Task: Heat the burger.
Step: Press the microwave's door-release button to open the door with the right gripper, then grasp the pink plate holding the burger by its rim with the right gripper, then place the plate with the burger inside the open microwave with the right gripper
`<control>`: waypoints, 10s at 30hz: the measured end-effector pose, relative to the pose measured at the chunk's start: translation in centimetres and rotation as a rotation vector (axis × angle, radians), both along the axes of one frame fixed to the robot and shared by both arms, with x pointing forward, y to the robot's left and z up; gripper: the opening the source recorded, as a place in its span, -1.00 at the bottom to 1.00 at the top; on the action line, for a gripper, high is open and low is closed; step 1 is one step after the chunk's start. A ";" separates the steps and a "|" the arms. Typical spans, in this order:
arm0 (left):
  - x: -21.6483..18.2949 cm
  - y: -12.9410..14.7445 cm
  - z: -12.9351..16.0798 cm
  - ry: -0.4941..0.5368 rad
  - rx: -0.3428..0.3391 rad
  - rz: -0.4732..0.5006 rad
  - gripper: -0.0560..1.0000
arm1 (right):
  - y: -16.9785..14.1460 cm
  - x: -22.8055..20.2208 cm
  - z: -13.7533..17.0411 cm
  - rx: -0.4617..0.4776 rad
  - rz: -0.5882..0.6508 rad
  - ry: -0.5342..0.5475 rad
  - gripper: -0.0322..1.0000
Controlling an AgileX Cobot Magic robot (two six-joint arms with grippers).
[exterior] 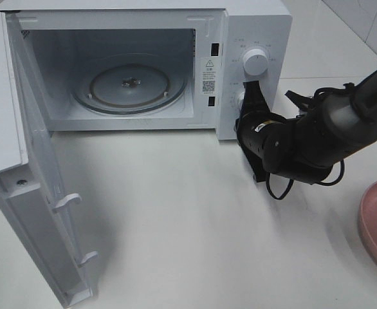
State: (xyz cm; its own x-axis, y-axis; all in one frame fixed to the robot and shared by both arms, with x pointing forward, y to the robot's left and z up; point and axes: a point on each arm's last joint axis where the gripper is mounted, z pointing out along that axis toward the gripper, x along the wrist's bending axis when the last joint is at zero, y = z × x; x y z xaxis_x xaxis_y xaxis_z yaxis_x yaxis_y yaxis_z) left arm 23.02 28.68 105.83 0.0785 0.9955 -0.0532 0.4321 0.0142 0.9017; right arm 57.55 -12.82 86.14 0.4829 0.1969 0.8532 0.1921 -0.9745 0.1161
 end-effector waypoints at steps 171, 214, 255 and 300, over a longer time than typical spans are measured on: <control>0.0 0.0 0.0 0.000 0.000 0.000 0.97 | -13.5 -11.5 4.7 -1.130 1.114 0.893 -0.91; 0.0 0.0 0.0 0.000 0.000 0.000 0.97 | -6.6 -16.5 6.1 -1.504 1.444 0.965 -0.91; 0.0 0.0 0.0 0.000 0.000 0.000 0.97 | -4.8 -25.1 11.7 -1.812 1.639 0.548 -0.86; 0.0 0.0 0.0 0.000 0.000 0.000 0.97 | -0.9 -23.2 12.2 -2.223 1.943 -0.260 -0.84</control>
